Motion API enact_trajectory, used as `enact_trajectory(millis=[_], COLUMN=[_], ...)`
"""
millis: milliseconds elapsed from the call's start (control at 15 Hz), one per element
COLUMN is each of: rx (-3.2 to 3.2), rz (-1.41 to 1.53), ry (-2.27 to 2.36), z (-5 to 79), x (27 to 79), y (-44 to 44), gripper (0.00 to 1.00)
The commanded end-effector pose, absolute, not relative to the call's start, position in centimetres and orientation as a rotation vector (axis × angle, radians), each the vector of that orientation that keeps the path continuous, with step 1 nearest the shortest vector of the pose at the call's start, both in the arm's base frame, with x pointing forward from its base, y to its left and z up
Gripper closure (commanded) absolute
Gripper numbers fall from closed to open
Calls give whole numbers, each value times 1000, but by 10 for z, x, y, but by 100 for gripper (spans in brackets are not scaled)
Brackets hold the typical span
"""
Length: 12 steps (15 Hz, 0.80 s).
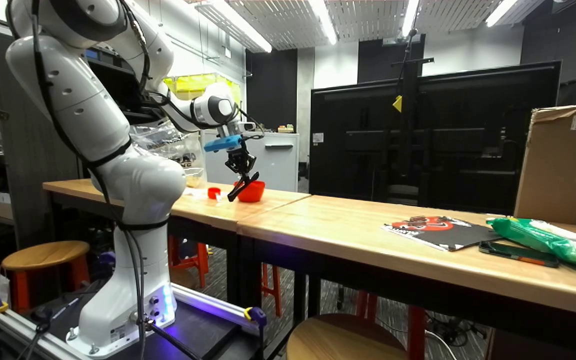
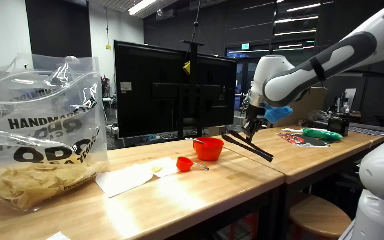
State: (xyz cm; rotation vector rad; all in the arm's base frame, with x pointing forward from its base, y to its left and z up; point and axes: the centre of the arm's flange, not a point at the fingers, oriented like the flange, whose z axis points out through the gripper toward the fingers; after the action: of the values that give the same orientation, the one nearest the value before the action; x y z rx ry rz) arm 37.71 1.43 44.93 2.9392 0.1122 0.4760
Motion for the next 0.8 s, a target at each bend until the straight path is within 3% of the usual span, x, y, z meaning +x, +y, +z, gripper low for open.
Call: enact_trajectory(millis=[0, 733], rx=[2941, 2972], rz=[592, 728], ry=[129, 229], z=[453, 450], x=[374, 397], y=[27, 50], gripper=[100, 100])
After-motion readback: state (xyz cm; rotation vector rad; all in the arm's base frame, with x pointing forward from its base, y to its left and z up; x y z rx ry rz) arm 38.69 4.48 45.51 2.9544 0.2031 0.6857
